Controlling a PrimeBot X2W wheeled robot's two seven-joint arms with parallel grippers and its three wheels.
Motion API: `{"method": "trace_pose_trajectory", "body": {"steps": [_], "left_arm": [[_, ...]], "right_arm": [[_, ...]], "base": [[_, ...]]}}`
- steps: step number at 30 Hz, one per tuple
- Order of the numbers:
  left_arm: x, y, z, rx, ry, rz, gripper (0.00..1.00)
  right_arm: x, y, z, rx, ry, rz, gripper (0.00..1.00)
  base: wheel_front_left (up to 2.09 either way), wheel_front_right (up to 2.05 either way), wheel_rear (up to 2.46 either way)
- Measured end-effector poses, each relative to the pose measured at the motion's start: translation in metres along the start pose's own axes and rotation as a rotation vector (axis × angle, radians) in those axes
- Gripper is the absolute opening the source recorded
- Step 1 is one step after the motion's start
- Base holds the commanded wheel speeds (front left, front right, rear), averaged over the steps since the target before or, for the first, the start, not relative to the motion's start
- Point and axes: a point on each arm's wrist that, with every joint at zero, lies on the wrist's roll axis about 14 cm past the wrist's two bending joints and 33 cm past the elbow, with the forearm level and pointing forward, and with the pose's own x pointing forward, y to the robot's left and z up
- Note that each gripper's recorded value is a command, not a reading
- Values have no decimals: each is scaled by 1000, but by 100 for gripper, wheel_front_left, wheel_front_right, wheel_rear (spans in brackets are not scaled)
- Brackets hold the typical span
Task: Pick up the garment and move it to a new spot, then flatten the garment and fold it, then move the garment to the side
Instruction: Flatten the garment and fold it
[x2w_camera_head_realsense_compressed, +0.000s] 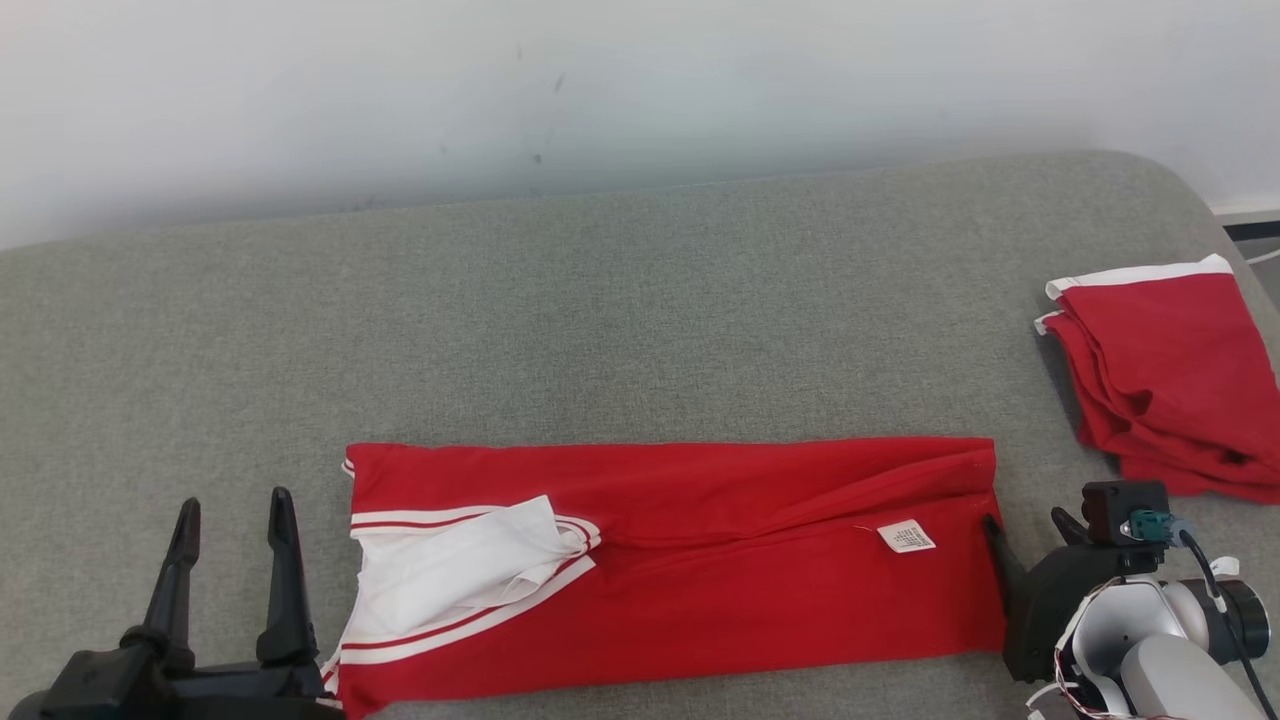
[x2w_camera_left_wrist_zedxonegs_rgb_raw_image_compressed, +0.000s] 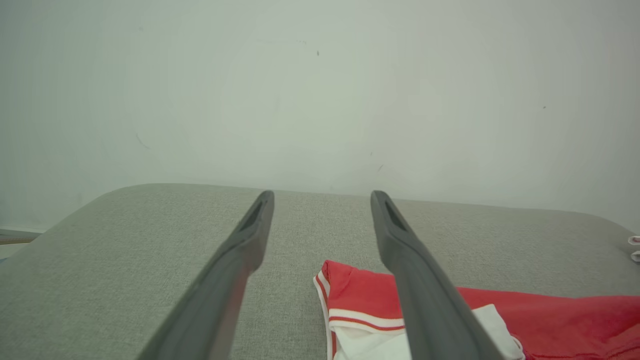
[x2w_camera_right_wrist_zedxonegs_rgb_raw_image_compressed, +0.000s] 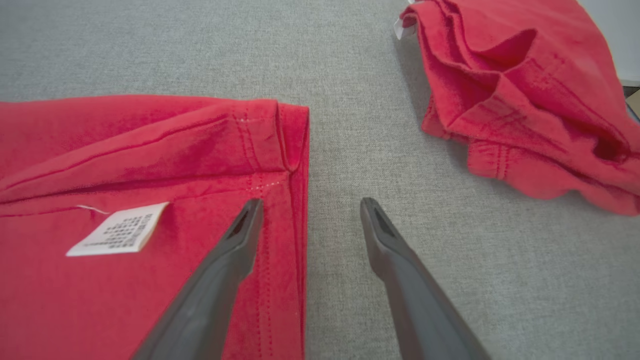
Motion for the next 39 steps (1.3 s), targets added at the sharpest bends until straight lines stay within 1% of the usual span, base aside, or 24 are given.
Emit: {"method": "trace_pose_trajectory", "body": {"steps": [12, 21, 30, 31, 32, 33, 35, 36, 39], "left_arm": [[-3, 2, -1, 1, 11, 5, 100], [-4, 4, -4, 2, 20, 10, 100], [-5, 5, -6, 2, 29, 15, 100], [-5, 6, -6, 2, 29, 16, 100], [-5, 6, -6, 2, 30, 17, 100], [-5, 6, -6, 3, 30, 18, 100], [-5, 7, -6, 3, 30, 20, 100], [-5, 7, -6, 3, 30, 20, 100], [-5, 7, -6, 1, 32, 21, 100]], "right_arm": [[5, 15, -24, 35, 101, 34, 100], [14, 12, -14, 25, 101, 27, 100], [19, 15, -20, 65, 153, 35, 100], [19, 15, -20, 65, 158, 36, 91], [19, 16, -20, 66, 159, 37, 47], [20, 17, -19, 69, 162, 42, 38], [21, 20, -18, 72, 165, 52, 7], [21, 21, -18, 73, 166, 55, 0], [21, 21, -18, 72, 168, 61, 0]], "base": [[0, 0, 0], [0, 0, 0], [0, 0, 0], [0, 0, 0], [0, 0, 0], [0, 0, 0], [0, 0, 0], [0, 0, 0], [0, 0, 0]]}}
